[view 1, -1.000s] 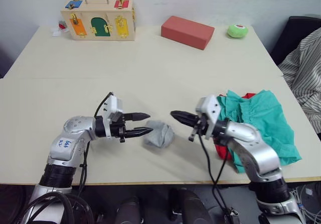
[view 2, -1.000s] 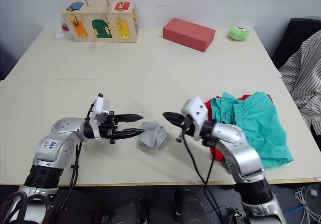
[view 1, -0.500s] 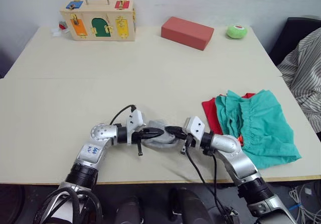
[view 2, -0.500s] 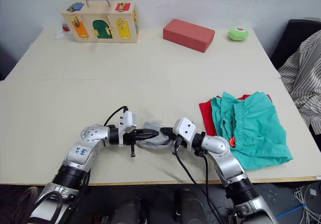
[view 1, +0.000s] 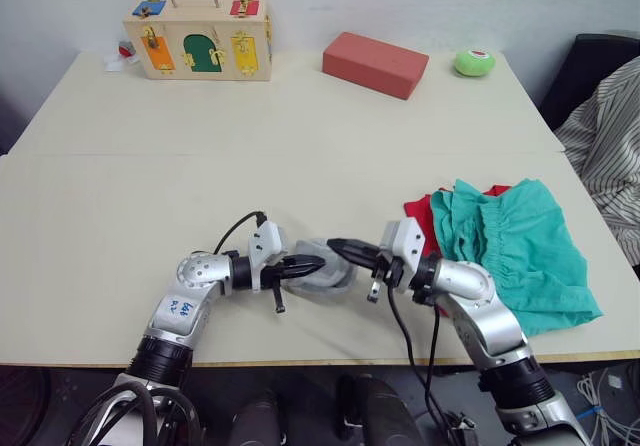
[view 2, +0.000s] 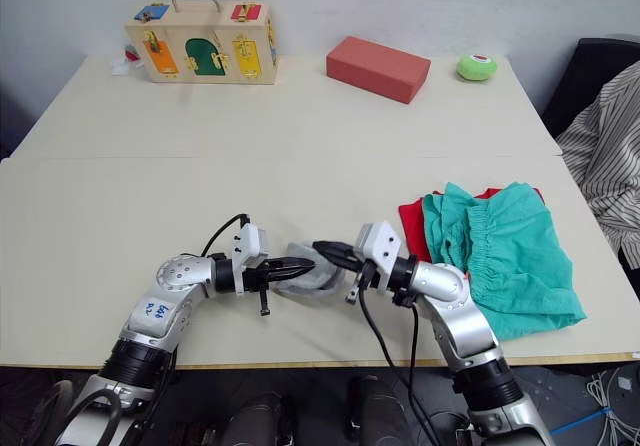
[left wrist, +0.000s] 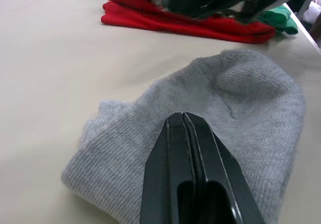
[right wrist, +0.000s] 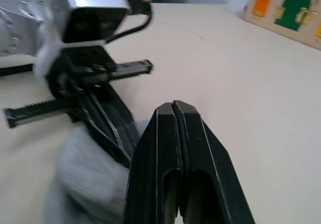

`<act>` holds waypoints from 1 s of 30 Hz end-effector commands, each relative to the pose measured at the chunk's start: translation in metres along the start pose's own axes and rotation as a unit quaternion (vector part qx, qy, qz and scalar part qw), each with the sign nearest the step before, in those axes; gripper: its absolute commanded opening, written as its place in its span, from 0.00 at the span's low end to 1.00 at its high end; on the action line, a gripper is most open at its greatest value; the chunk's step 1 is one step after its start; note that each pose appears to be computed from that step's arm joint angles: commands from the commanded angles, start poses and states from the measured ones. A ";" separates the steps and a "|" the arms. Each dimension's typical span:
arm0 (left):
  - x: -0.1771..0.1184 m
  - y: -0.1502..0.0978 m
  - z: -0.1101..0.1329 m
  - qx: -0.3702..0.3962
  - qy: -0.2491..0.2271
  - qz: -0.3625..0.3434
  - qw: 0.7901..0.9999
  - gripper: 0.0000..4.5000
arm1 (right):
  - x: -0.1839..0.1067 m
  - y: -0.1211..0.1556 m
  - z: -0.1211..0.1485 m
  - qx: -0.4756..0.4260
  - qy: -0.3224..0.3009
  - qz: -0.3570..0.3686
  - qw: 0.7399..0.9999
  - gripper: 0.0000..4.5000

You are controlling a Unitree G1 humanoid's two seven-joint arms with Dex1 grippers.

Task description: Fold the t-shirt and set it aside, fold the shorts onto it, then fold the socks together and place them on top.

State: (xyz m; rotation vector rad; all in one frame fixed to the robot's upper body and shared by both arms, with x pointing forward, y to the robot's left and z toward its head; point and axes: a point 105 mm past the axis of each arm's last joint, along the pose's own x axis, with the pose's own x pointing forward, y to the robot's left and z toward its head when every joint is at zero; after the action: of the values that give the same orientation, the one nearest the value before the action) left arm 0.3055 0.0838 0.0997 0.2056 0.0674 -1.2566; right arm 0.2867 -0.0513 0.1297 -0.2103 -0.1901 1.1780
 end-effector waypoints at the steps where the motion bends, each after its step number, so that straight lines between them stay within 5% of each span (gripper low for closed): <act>1: -0.004 0.000 -0.002 -0.011 0.002 0.008 1.000 0.00 | -0.003 0.006 -0.018 0.011 0.023 -0.001 1.000 0.00; 6: -0.002 0.000 -0.002 -0.023 0.000 0.009 1.000 0.00 | -0.024 -0.007 -0.040 0.018 0.053 -0.034 0.998 0.00; 8: -0.003 0.001 -0.005 -0.023 0.004 0.009 1.000 0.00 | -0.033 -0.016 -0.014 0.070 0.003 -0.055 0.996 0.00; 12: -0.005 0.001 -0.004 -0.015 -0.004 0.004 1.000 0.00 | -0.048 -0.017 0.011 0.155 0.005 -0.045 0.987 0.19; 16: -0.005 -0.001 -0.002 -0.003 -0.011 -0.008 1.000 0.00 | -0.073 -0.009 0.006 0.390 0.081 -0.031 0.917 0.45; 19: -0.005 -0.001 -0.004 0.001 -0.010 -0.010 1.000 0.00 | -0.085 -0.002 -0.005 0.486 0.145 -0.031 0.861 0.68; 23: -0.005 -0.001 -0.005 0.003 -0.009 -0.011 1.000 0.00 | -0.070 0.005 -0.005 0.563 0.141 -0.008 0.814 0.95; 30: -0.008 -0.003 -0.008 -0.001 0.002 -0.012 1.000 0.00 | -0.013 0.002 -0.018 0.597 0.136 -0.042 0.789 0.95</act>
State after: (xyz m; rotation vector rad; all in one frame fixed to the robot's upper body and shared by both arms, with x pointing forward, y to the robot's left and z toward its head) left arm 0.3038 0.0893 0.0969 0.1970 0.0503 -1.2788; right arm 0.2768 -0.0692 0.1093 0.7494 0.8195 1.0075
